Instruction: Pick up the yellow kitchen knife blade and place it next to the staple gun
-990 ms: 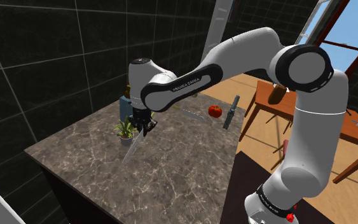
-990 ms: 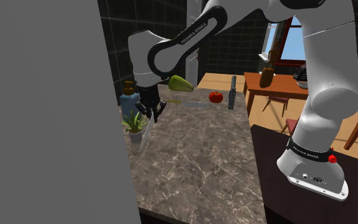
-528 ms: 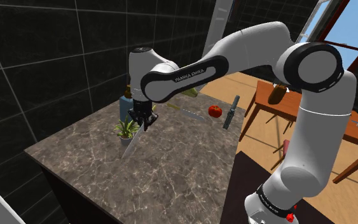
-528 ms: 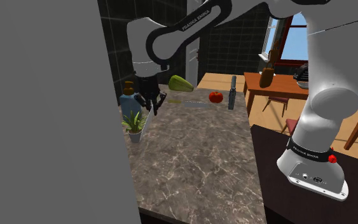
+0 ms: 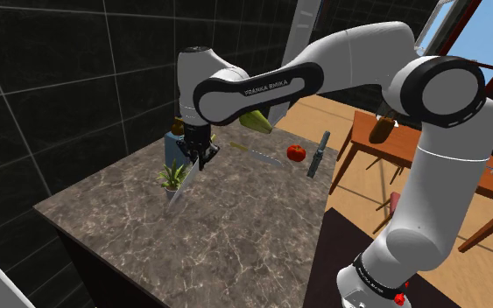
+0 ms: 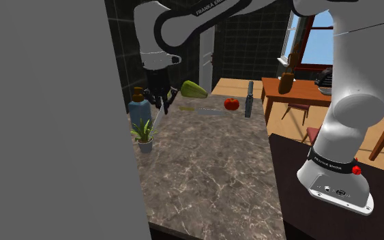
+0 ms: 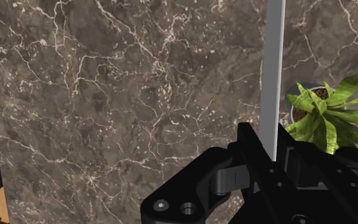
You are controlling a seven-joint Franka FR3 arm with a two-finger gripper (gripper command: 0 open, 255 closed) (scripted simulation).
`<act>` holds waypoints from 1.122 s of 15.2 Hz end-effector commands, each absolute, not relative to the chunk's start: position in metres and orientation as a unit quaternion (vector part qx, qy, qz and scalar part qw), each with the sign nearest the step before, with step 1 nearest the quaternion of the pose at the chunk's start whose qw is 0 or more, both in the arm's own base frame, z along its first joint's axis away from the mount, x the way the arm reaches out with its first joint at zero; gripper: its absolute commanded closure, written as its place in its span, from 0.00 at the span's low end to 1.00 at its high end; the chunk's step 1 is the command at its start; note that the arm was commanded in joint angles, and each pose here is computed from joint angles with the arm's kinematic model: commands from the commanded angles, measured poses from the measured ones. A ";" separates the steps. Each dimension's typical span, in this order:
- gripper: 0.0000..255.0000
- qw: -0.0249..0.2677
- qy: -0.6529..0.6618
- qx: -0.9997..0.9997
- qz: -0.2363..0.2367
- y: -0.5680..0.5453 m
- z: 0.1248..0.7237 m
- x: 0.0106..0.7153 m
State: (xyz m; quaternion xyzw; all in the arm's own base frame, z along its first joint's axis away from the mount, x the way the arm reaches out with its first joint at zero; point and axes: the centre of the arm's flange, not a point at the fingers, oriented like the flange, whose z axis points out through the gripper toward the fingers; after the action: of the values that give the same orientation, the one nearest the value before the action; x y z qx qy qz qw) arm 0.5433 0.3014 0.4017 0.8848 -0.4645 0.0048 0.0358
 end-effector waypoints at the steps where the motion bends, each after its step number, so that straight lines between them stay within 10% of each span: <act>1: 1.00 0.036 -0.464 0.885 0.005 0.302 0.412 0.544; 17: 1.00 0.036 -0.464 0.885 0.005 0.210 0.456 0.552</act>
State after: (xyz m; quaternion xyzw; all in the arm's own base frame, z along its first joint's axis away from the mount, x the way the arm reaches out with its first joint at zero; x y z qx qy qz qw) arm 0.5500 0.2229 0.4529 0.8846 -0.4650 0.0046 0.0362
